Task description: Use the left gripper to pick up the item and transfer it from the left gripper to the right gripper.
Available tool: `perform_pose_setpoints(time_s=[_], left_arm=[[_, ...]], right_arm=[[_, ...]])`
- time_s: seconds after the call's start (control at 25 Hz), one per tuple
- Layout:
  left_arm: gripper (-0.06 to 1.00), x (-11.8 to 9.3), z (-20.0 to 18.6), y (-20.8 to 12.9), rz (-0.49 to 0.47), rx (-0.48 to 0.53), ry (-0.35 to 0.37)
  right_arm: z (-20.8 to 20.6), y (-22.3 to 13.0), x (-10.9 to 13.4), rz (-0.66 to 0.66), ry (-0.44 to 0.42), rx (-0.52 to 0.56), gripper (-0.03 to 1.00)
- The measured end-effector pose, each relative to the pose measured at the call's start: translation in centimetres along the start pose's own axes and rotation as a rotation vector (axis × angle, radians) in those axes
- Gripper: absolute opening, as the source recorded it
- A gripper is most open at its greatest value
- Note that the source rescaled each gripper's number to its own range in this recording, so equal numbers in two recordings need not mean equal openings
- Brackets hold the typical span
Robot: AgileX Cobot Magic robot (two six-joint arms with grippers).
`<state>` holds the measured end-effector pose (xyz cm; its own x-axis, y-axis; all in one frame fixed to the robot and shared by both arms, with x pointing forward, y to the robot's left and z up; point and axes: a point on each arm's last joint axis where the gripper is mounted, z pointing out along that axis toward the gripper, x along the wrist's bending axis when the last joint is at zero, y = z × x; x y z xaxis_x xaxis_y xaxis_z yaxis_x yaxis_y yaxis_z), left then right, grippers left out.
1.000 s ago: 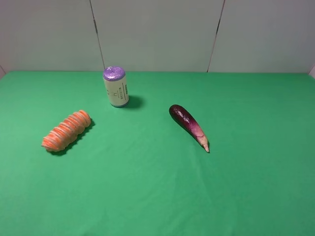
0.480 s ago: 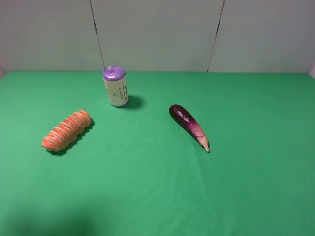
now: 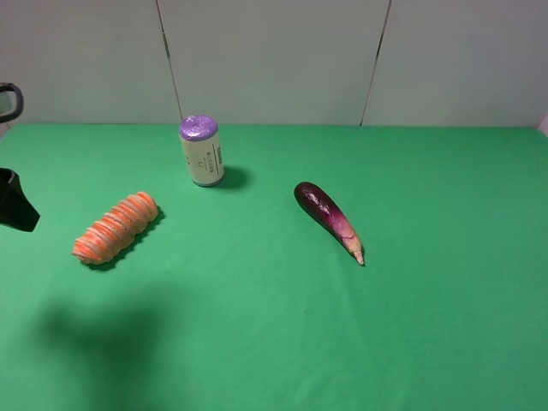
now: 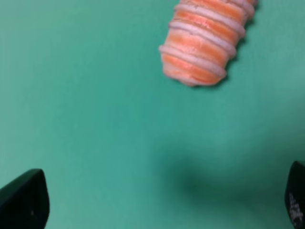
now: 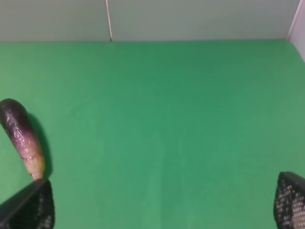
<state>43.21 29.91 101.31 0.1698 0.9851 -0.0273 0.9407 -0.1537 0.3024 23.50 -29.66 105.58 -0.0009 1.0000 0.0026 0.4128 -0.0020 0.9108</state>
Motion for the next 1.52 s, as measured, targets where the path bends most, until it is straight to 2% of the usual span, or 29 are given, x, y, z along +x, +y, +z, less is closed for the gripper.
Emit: perform_pose_setpoints(time_s=[0.56, 0.84, 1.2, 1.52], left_arm=[[1.0, -2.0, 8.5, 2.9, 0.171, 0.094, -0.041], [1.0, -2.9, 12.2, 3.9, 0.211, 0.139, -0.049], [1.0, -2.9, 14.6, 4.3, 0.222, 0.167, -0.049], [0.98, -2.8, 15.7, 4.4, 0.3, 0.155, -0.048]], right_arm=[[0.0, 0.0, 0.0, 0.0, 0.0, 0.0, 1.0], [0.0, 0.0, 0.0, 0.0, 0.0, 0.0, 1.0], [0.0, 0.0, 0.0, 0.0, 0.0, 0.0, 1.0], [0.0, 0.0, 0.0, 0.0, 0.0, 0.0, 1.0]])
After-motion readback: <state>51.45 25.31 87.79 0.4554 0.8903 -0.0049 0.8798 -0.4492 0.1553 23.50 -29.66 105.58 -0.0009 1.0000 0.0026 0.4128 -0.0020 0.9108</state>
